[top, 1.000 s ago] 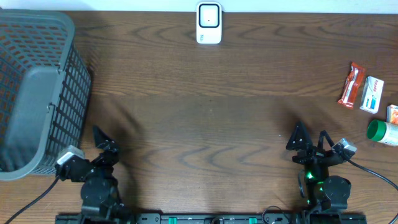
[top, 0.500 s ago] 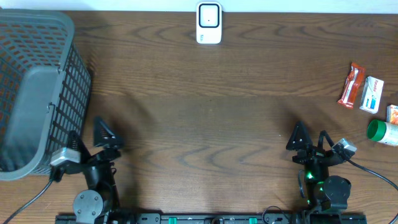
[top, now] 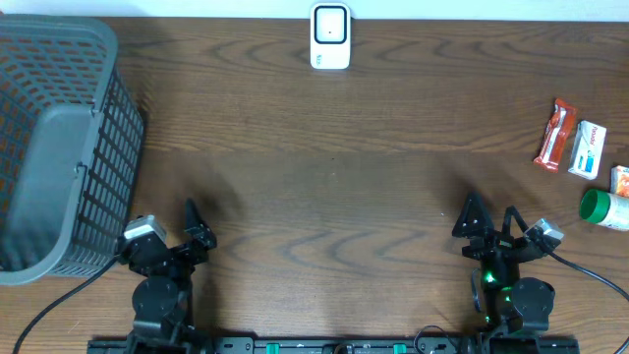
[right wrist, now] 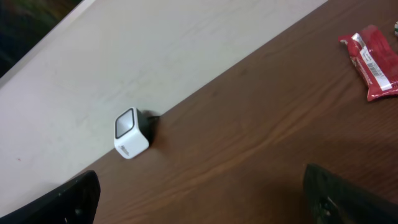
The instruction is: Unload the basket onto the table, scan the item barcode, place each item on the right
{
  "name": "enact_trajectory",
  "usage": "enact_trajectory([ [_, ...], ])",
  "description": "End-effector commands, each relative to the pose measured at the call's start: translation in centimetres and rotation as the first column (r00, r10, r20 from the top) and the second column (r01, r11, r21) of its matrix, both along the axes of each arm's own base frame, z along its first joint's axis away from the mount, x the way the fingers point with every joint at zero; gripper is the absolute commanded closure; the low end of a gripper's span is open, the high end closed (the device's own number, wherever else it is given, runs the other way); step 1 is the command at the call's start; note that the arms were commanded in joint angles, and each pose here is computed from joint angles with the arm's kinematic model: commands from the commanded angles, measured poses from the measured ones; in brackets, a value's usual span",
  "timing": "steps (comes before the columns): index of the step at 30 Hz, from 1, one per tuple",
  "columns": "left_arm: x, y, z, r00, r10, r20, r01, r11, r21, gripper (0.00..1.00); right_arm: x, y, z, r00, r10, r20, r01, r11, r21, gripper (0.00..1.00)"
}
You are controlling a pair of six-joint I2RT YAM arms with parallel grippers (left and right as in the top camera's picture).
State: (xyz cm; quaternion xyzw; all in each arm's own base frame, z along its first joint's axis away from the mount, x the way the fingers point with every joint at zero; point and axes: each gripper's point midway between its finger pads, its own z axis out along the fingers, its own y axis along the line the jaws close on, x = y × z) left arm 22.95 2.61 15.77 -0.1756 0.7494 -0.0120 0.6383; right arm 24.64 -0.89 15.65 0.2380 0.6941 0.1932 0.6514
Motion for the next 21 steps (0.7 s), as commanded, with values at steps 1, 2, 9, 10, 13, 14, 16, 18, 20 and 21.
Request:
enact_trajectory([
  [1, 0.2, 0.0, -2.4, 0.999, 0.003, -0.039, -0.004, 1.0, -0.015, 0.08, 0.0, 0.1, -0.1, 1.0, 0.002, -0.003, -0.002, 1.0, -0.012, 0.01],
  [2, 0.3, -0.4, -2.3, 0.999, -0.02, -0.036, 0.019, 1.0, -0.017, 0.08, 0.0, 0.1, -0.1, 1.0, 0.002, -0.003, -0.002, 1.0, -0.012, 0.01],
  [9, 0.4, -0.8, -2.3, 0.998, -0.044, -0.035, 0.044, 0.999, -0.023, 0.09, 0.0, 0.1, -0.1, 1.0, 0.002, -0.003, -0.002, 1.0, -0.012, 0.01],
  [10, 0.4, -0.9, -2.3, 0.998, -0.053, -0.034, 0.052, 0.998, -0.027, 0.09, 0.0, 0.1, -0.1, 1.0, 0.002, -0.003, -0.002, 1.0, -0.012, 0.01],
  [13, 0.6, -1.2, -2.3, 0.996, -0.086, -0.02, 0.085, 0.995, -0.044, 0.08, 0.0, 0.1, -0.1, 1.0, 0.002, -0.003, -0.002, 1.0, -0.012, 0.01],
  [14, 0.8, -1.3, -2.2, 0.996, -0.09, -0.01, 0.09, 0.995, -0.048, 0.08, 0.0, 0.1, -0.1, 1.0, 0.002, -0.003, -0.002, 1.0, -0.012, 0.01],
  [16, 0.8, -0.9, -2.1, 0.997, -0.075, 0.001, 0.075, 0.996, -0.049, 0.09, 0.0, 0.1, -0.1, 1.0, 0.002, -0.003, -0.002, 1.0, -0.012, 0.01],
  [18, 0.8, -0.7, -2.1, 0.997, -0.072, -0.002, 0.072, 0.997, -0.032, 0.08, 0.0, 0.1, -0.1, 1.0, 0.002, -0.003, -0.002, 1.0, -0.012, 0.01],
  [20, 0.8, -0.7, -2.2, 0.997, -0.078, -0.008, 0.078, 0.997, -0.01, 0.08, 0.0, 0.1, -0.1, 1.0, 0.002, -0.003, -0.002, 1.0, -0.012, 0.01],
  [21, 0.9, -0.8, -2.2, 0.996, -0.084, -0.009, 0.084, 0.996, -0.003, 0.09, 0.0, 0.1, -0.1, 1.0, 0.002, -0.003, -0.002, 1.0, -0.012, 0.01],
])
